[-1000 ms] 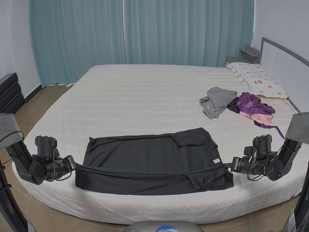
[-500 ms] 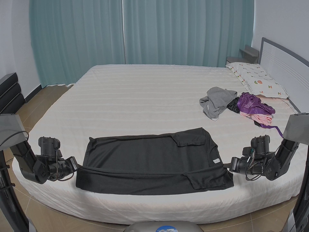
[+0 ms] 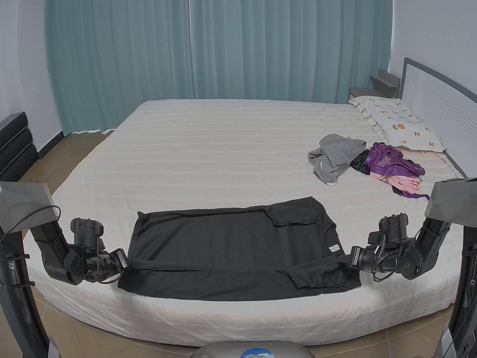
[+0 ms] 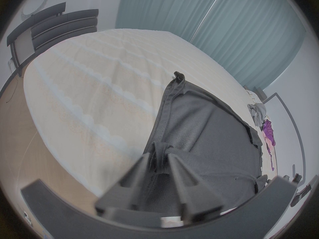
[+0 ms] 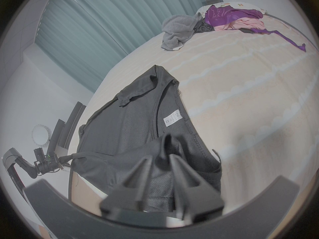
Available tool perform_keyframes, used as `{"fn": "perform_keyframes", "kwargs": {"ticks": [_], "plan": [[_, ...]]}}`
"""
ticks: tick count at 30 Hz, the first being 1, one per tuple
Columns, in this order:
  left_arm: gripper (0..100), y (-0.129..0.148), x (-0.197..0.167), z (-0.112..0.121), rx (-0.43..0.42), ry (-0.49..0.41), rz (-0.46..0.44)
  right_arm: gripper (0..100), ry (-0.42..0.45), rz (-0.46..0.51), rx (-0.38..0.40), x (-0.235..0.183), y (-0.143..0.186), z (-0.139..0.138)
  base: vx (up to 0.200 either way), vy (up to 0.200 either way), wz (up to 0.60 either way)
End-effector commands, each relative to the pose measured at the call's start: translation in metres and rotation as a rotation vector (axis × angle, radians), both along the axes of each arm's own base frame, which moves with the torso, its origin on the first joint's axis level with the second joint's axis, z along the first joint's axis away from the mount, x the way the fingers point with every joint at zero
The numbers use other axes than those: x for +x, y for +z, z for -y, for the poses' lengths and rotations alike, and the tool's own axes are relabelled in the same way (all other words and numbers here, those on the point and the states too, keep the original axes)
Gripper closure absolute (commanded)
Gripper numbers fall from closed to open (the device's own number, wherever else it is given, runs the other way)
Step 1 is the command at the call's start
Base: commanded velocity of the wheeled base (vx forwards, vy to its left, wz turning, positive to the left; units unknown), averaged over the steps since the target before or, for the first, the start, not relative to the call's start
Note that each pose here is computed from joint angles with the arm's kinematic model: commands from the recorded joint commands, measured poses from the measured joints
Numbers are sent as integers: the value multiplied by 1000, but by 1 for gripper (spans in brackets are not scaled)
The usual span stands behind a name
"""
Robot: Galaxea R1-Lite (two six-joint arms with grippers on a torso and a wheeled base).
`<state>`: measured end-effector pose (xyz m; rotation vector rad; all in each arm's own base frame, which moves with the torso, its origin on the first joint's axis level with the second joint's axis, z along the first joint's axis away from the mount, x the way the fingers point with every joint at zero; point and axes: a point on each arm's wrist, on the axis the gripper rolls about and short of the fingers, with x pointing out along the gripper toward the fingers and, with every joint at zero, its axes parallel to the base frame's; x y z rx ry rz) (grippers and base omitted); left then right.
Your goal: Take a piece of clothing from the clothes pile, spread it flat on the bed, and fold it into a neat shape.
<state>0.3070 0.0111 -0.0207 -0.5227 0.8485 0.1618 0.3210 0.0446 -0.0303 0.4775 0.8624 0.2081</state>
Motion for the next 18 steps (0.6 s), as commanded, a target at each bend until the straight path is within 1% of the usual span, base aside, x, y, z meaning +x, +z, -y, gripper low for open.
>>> {"fn": "perform_keyframes", "kwargs": {"ticks": [1, 3, 6, 7, 8, 11, 13, 15, 18], "plan": [[0, -7, 2, 1, -4, -1, -18, 0, 1, -11, 5, 0, -4, -1, 0, 0, 0], [0, -5, 6, 1, -27, 26, -2, 0, -32, 9, 43, -1, 6, 0, 0, 0, 0], [0, -1, 9, 1, -62, 65, 13, 0, -75, -12, 121, -5, 11, -1, 0, 0, 0], [0, 0, 9, 1, -64, 65, 14, 0, -78, -15, 126, -6, 11, -1, 0, 0, 0], [0, 3, 7, 1, -72, 74, 19, 0, -97, -18, 164, -9, 12, -1, 0, 0, 0], [0, 15, 2, 0, -76, 82, 45, 0, -115, -8, 191, -16, 13, 1, 0, 0, 0], [0, 18, -1, -1, -79, 88, 48, 0, -122, -4, 200, -19, 13, 1, 0, 0, 0], [0, 27, -6, -1, -102, 113, 66, 0, -153, 7, 249, -27, 14, 1, 0, 0, 0], [0, 28, -11, -1, -122, 136, 62, 0, -173, 4, 283, -32, 14, 1, 0, 0, 0]]}}
